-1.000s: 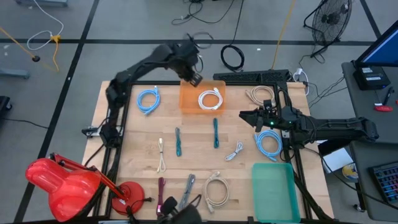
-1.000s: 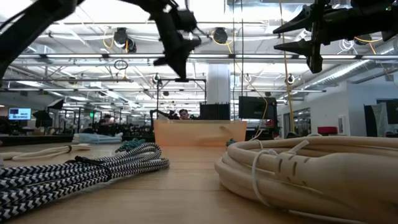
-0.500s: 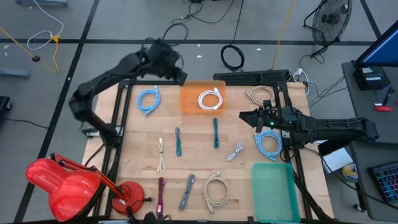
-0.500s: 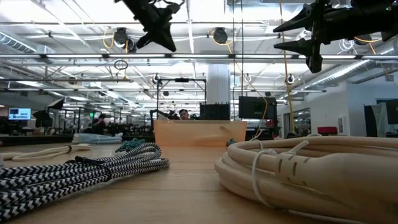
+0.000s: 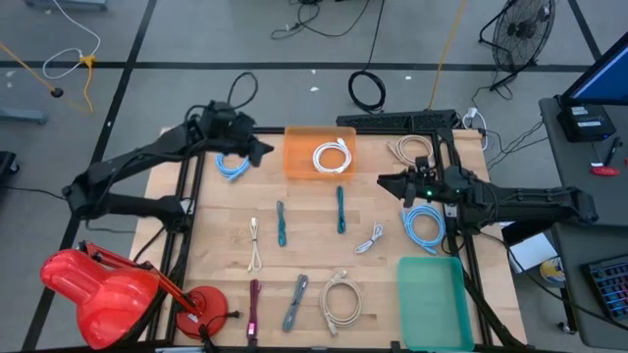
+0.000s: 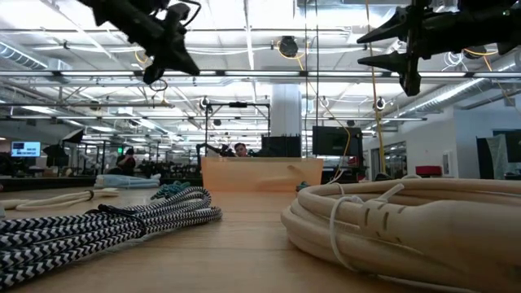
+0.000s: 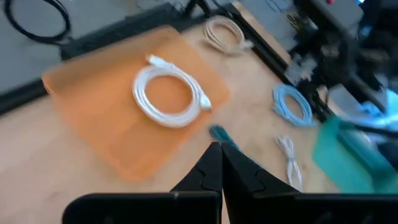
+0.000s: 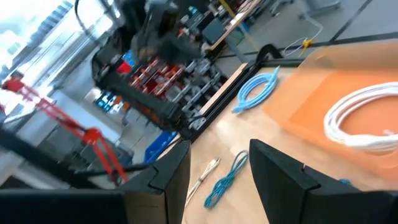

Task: Pick & Place USB Port
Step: Put the small right blue charger cable into the green bin

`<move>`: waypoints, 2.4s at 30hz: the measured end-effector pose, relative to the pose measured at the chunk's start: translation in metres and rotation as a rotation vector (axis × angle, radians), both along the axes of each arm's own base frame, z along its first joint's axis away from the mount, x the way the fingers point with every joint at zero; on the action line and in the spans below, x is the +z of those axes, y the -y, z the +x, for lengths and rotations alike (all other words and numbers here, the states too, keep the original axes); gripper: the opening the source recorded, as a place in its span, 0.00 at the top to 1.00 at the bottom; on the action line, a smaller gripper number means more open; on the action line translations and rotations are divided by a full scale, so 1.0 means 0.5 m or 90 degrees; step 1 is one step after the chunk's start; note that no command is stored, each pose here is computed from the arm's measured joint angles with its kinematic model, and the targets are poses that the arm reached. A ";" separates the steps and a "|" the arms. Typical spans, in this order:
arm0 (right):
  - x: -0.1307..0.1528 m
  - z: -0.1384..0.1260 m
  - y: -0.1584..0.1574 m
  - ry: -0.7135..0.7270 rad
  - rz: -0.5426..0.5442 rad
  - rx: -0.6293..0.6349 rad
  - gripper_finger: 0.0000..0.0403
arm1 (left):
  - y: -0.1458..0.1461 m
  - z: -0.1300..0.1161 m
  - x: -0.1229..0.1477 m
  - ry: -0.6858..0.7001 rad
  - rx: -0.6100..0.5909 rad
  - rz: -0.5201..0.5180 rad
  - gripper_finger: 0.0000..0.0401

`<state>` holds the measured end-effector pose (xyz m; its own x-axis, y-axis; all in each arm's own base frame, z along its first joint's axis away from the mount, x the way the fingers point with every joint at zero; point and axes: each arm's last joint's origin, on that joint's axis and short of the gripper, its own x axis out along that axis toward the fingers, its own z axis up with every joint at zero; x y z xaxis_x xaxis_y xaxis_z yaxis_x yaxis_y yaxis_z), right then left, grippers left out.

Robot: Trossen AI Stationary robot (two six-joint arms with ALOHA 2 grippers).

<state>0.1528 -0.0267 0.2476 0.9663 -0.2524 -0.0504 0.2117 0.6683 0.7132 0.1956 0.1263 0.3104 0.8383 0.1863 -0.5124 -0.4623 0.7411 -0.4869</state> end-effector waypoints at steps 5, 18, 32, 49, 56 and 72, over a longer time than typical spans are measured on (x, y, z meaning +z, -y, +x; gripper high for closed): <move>0.000 -0.004 0.020 0.000 0.002 -0.039 0.61 | 0.027 -0.029 -0.018 0.036 -0.089 -0.005 1.00; -0.035 0.039 0.044 -0.108 0.052 0.107 0.61 | 0.040 -0.047 -0.073 -0.003 -0.107 0.003 1.00; -0.104 0.145 0.056 -0.295 0.319 0.104 0.61 | 0.033 -0.043 -0.065 0.016 -0.085 0.039 1.00; 0.126 0.252 0.094 0.209 0.072 0.046 0.61 | 0.031 -0.043 -0.065 0.015 -0.075 0.042 1.00; 0.261 0.235 0.088 0.441 -0.032 0.042 0.61 | 0.031 -0.043 -0.065 0.014 -0.071 0.043 1.00; 0.414 0.300 0.101 -0.067 -0.202 0.119 0.61 | 0.031 -0.044 -0.065 0.012 -0.064 0.041 1.00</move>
